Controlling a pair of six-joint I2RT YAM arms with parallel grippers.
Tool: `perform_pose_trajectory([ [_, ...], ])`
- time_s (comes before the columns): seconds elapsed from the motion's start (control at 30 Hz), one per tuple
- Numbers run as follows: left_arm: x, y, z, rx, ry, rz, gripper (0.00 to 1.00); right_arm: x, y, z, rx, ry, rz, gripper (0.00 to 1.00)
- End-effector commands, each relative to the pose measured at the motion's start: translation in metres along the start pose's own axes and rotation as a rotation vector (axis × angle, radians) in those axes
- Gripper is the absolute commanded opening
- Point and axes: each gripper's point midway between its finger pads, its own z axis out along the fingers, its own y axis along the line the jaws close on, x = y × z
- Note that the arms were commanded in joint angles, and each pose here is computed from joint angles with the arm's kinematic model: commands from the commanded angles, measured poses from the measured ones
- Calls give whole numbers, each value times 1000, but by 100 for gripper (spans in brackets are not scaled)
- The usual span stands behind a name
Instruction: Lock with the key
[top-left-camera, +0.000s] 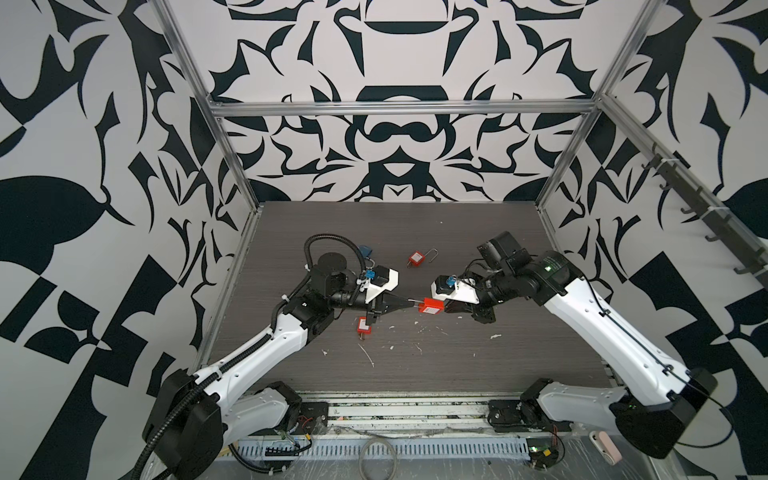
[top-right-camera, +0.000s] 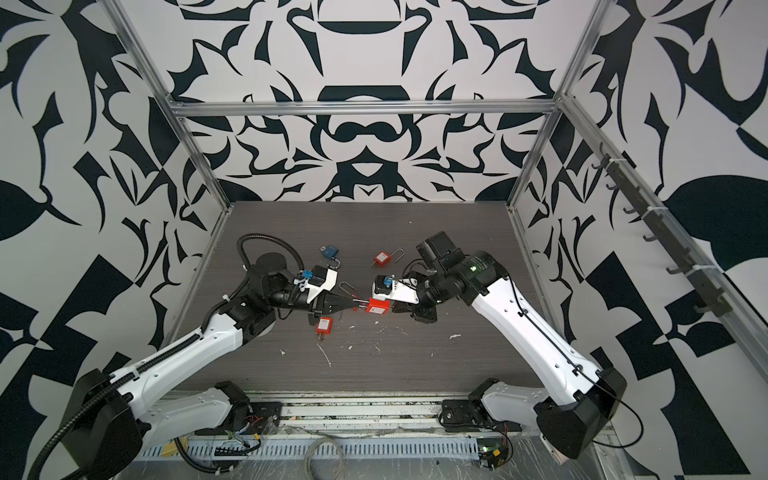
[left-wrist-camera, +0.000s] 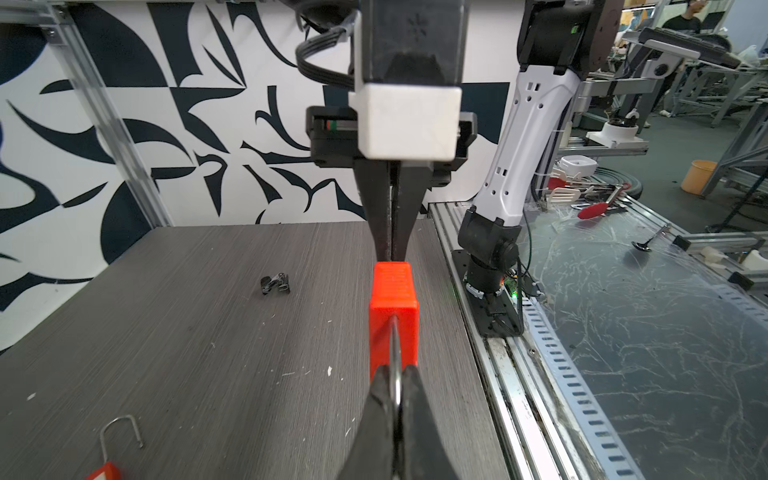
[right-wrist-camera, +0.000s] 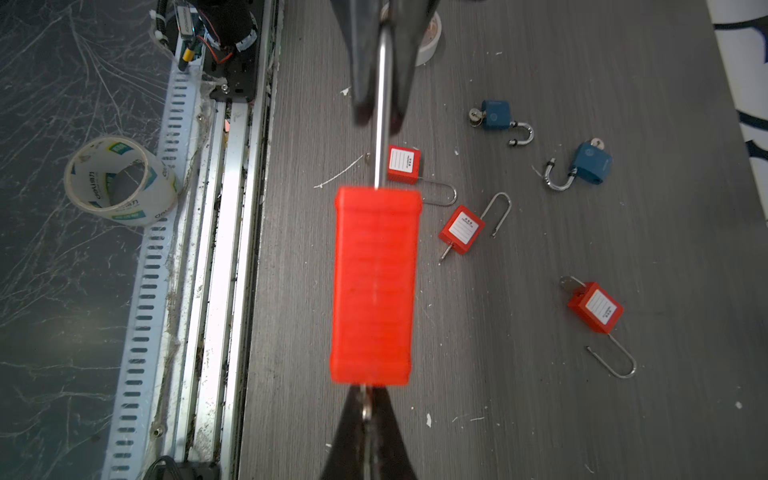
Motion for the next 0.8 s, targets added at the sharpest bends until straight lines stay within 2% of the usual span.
perform_pose_trajectory([
  [0.0,-15,5,-15,-37,-34,71,0,24,17,-4,-53,95,42,0],
  [0.17,-9,6,-18,-34,-20,62,0,24,5,-9,6,85,60,0],
  [0.3,1,10,-15,-19,47,13,0,32,-17,-8,99,94,159,0],
  [0.5,18,32,-9,-43,191,-108,0,35,-57,-19,273,-8,377,0],
  [0.63,33,48,5,2,257,-235,0,47,-73,-19,376,-5,470,0],
  [0.77,55,61,26,33,371,-325,0,57,-86,-26,492,-4,557,0],
])
